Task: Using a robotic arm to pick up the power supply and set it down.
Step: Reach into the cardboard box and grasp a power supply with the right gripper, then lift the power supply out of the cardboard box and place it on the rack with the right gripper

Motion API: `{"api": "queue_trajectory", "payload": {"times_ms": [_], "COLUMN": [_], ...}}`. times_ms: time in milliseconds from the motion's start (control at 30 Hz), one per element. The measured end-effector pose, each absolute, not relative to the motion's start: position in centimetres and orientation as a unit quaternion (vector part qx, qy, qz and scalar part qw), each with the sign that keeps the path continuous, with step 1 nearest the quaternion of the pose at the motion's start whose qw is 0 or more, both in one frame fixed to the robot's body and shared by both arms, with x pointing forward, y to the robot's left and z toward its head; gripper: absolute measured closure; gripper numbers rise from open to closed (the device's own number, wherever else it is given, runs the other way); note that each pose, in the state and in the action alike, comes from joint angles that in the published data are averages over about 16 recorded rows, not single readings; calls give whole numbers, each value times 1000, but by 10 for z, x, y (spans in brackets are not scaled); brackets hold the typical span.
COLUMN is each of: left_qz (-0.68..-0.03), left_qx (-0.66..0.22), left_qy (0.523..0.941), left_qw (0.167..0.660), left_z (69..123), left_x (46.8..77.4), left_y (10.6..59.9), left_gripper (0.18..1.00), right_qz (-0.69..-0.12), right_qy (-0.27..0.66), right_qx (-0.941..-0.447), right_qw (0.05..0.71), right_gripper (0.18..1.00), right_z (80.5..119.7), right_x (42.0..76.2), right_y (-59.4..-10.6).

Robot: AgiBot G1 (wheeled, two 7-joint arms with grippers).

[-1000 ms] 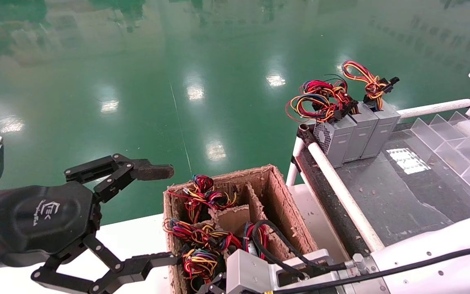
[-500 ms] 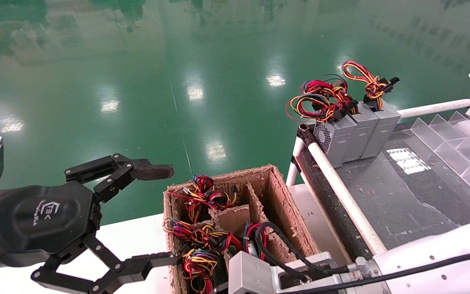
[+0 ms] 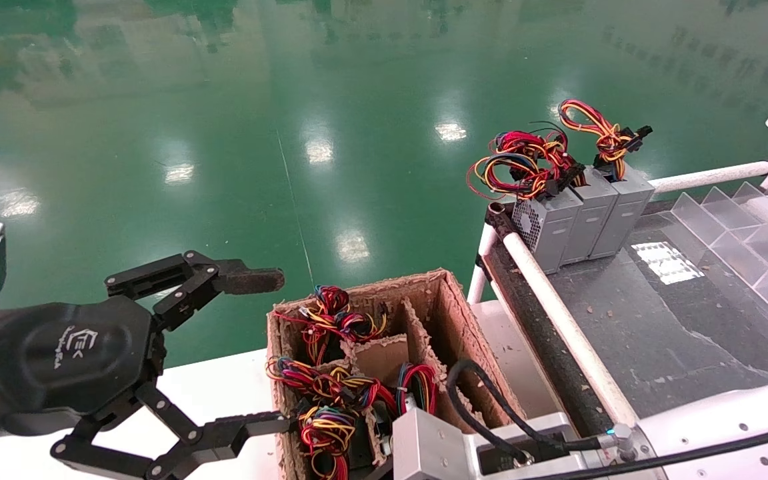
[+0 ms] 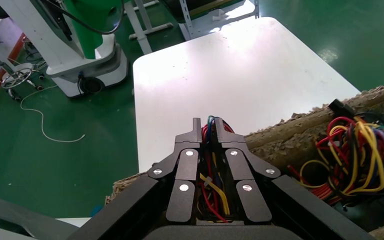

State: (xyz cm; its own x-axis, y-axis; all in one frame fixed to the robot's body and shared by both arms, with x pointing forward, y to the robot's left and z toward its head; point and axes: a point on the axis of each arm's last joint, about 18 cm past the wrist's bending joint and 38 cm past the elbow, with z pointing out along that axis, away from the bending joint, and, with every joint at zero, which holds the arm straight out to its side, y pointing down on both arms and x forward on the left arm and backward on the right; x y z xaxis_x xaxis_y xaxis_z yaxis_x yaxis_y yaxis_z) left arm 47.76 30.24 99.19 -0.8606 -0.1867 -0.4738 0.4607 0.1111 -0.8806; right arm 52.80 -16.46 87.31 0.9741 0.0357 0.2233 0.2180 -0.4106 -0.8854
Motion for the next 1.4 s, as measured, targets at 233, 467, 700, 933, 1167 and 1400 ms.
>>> {"api": "queue_trajectory", "payload": {"times_ms": [233, 467, 700, 933, 1167, 1400], "left_qz": [-660, -660, -660, -660, -660, -660], "left_qx": [97, 97, 97, 97, 97, 97], "left_qy": [704, 704, 704, 704, 704, 704], "left_qw": [245, 245, 245, 245, 245, 245], "left_z": [992, 992, 992, 992, 992, 992], "left_x": [478, 478, 478, 478, 478, 478], "left_y": [302, 302, 302, 302, 302, 302], "left_gripper": [184, 184, 184, 184, 184, 184], "right_qz": [-85, -90, -93, -95, -104, -126], "right_qy": [-72, -71, -77, -88, -104, -124], "right_qx": [-837, -827, -802, -768, -730, -694], "right_qw": [535, 550, 586, 627, 667, 698], "right_gripper": [936, 959, 961, 965, 967, 967], "right_z": [869, 873, 888, 907, 934, 966], "right_x": [528, 527, 521, 511, 499, 484], "right_y": [-166, -169, -178, -192, -212, -238]}}
